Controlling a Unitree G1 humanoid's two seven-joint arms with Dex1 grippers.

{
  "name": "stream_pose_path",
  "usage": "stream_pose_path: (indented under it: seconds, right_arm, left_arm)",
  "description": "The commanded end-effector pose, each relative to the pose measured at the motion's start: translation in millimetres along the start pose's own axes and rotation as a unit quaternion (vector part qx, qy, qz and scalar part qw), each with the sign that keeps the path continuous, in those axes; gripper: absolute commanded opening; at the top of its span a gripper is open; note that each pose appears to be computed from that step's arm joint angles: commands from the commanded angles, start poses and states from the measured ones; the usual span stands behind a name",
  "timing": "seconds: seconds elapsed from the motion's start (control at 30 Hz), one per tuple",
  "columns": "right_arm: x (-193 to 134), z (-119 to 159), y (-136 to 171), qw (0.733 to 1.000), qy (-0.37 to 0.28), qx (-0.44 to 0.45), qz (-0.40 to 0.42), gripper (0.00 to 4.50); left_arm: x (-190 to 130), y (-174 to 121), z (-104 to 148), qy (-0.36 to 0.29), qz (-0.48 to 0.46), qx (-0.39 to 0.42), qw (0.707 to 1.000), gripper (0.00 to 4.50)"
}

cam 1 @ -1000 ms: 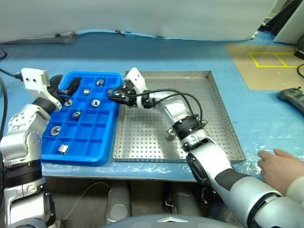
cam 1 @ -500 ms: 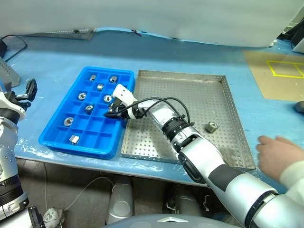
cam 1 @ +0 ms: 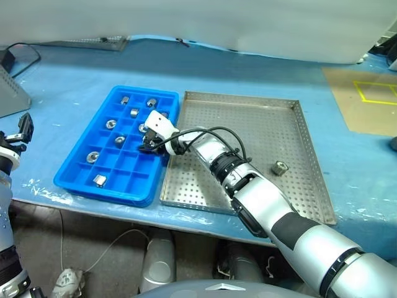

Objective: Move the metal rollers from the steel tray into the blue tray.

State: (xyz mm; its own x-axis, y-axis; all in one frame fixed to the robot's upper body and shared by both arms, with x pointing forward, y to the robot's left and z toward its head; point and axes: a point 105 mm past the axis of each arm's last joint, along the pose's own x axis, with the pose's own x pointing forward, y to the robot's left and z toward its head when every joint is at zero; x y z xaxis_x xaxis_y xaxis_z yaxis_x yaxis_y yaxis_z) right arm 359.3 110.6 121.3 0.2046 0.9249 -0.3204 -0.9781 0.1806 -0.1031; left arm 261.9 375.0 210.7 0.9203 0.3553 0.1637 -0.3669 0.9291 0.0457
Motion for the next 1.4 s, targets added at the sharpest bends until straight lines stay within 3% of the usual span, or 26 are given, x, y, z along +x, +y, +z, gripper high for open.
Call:
stream_pose_path:
  seconds: [0.03, 0.33, 0.63, 0.67, 0.73, 0.83, 0.97, 1.13, 1.4]
  right_arm:
    - [58, 113, 142, 0.956, -0.169, -0.007, 0.240, 1.82]
    - [68, 112, 153, 0.962, -0.151, -0.023, 0.228, 1.82]
    - [81, 85, 150, 0.976, -0.092, -0.058, 0.188, 1.82]
    - [82, 81, 149, 0.977, -0.087, -0.067, 0.183, 2.57]
    - [80, 81, 146, 0.977, -0.092, -0.066, 0.181, 3.18]
    - [71, 92, 130, 0.977, -0.122, -0.046, 0.171, 4.15]
    - [45, 99, 92, 0.975, -0.164, -0.025, 0.144, 4.15]
    - [-18, 94, 45, 0.971, -0.208, -0.014, 0.118, 4.15]
    - [-111, 48, 0, 0.988, -0.153, -0.016, -0.030, 4.15]
  left_arm:
    - [-12, 9, 19, -0.036, 0.019, 0.006, 0.999, 3.68]
    - [-23, 15, 16, -0.031, 0.035, 0.002, 0.999, 3.68]
    - [-22, 13, 13, -0.027, 0.032, 0.000, 0.999, 3.68]
    - [-21, 12, 13, -0.026, 0.029, 0.000, 0.999, 3.68]
    - [-17, 5, 12, -0.025, 0.014, -0.002, 1.000, 3.68]
    - [-8, -24, 14, -0.031, -0.056, -0.019, 0.998, 3.68]
    - [4, -76, 15, -0.036, -0.180, -0.047, 0.982, 3.68]
    - [17, -145, 14, -0.033, -0.346, -0.088, 0.933, 3.68]
    - [17, -221, 12, -0.018, -0.532, -0.121, 0.838, 3.68]
